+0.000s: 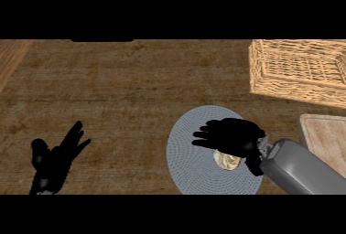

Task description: Pick the cupcake from the placemat and place it in the basket

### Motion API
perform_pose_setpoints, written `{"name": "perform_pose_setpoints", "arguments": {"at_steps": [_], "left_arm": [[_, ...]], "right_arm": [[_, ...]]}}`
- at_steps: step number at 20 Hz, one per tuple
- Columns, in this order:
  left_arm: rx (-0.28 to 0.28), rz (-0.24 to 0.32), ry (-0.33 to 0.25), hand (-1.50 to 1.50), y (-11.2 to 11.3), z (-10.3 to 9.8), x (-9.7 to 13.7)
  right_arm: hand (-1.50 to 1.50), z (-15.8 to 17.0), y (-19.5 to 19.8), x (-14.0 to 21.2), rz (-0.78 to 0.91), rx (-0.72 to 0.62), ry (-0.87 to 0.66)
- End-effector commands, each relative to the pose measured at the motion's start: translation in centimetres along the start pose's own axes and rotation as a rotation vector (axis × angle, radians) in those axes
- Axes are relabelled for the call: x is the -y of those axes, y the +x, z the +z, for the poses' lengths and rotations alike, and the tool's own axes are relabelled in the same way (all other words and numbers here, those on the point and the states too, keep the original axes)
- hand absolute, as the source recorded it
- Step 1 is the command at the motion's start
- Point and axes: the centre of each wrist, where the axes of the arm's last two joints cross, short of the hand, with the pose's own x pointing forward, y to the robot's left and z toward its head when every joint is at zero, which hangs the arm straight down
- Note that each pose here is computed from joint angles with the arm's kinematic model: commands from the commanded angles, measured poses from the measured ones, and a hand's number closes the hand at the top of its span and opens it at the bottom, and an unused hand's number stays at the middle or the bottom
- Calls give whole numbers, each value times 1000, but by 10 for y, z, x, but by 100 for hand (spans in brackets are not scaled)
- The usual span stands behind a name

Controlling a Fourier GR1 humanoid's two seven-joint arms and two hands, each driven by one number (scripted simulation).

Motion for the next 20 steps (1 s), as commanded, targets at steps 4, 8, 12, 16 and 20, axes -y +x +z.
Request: {"name": "perform_pose_setpoints", "arguments": {"at_steps": [4,8,12,16,20], "left_arm": [[-157,-8,-4,0,-26,9,6],[-135,-22,-18,0,-29,2,9],[-148,-2,0,0,-22,10,1],[-134,2,8,0,-20,12,12],[-118,-13,0,0,-38,1,10]], "right_arm": [[-150,-15,10,-23,-1,8,-5],[-150,-32,-7,-20,-3,13,-31],[150,-25,-9,-23,70,58,-35],[150,-17,-6,-19,149,75,-95],[150,-34,-9,-27,156,80,-101]]}}
